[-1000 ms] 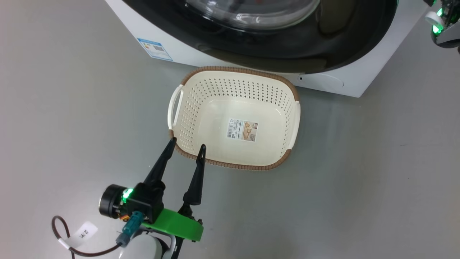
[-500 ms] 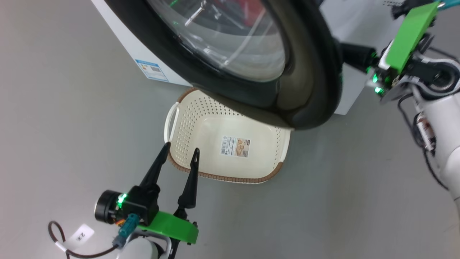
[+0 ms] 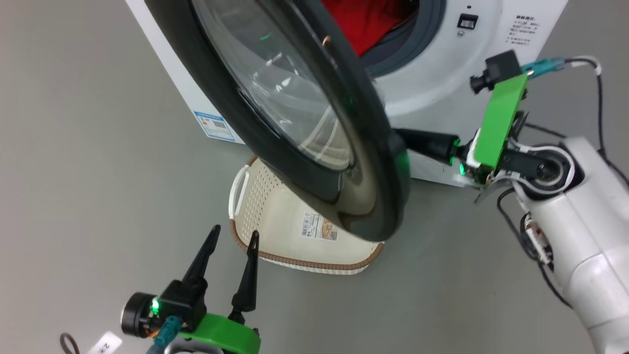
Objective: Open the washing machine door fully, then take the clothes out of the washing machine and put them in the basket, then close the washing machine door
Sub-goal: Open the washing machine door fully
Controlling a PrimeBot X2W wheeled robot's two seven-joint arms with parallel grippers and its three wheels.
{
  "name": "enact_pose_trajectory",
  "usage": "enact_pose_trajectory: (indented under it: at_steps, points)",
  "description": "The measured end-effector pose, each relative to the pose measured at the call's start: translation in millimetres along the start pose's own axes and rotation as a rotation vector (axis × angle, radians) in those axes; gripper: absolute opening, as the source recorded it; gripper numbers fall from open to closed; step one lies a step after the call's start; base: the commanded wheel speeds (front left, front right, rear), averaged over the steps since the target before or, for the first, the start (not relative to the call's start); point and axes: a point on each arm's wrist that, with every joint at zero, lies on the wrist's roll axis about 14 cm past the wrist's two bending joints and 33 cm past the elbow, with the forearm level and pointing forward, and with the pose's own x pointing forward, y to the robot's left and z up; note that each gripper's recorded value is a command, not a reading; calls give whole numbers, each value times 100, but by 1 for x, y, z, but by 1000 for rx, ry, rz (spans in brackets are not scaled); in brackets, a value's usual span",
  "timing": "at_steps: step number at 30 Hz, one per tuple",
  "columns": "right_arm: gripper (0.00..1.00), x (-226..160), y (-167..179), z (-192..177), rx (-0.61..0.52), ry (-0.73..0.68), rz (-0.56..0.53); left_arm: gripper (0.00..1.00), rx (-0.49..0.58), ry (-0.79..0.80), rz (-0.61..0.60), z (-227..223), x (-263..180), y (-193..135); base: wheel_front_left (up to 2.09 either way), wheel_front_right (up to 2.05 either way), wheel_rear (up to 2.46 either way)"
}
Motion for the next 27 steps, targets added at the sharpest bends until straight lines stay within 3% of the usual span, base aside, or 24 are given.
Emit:
enact_pose_trajectory:
  at_steps: [13, 27]
  points:
    - [0, 24, 33, -66, -16, 124, 99, 100, -6, -4, 107, 2, -30, 30, 0, 0, 0]
    - [0, 52, 60, -112, -41, 233, 154, 100, -7, -24, 224, 8, -61, 61, 0, 0, 0]
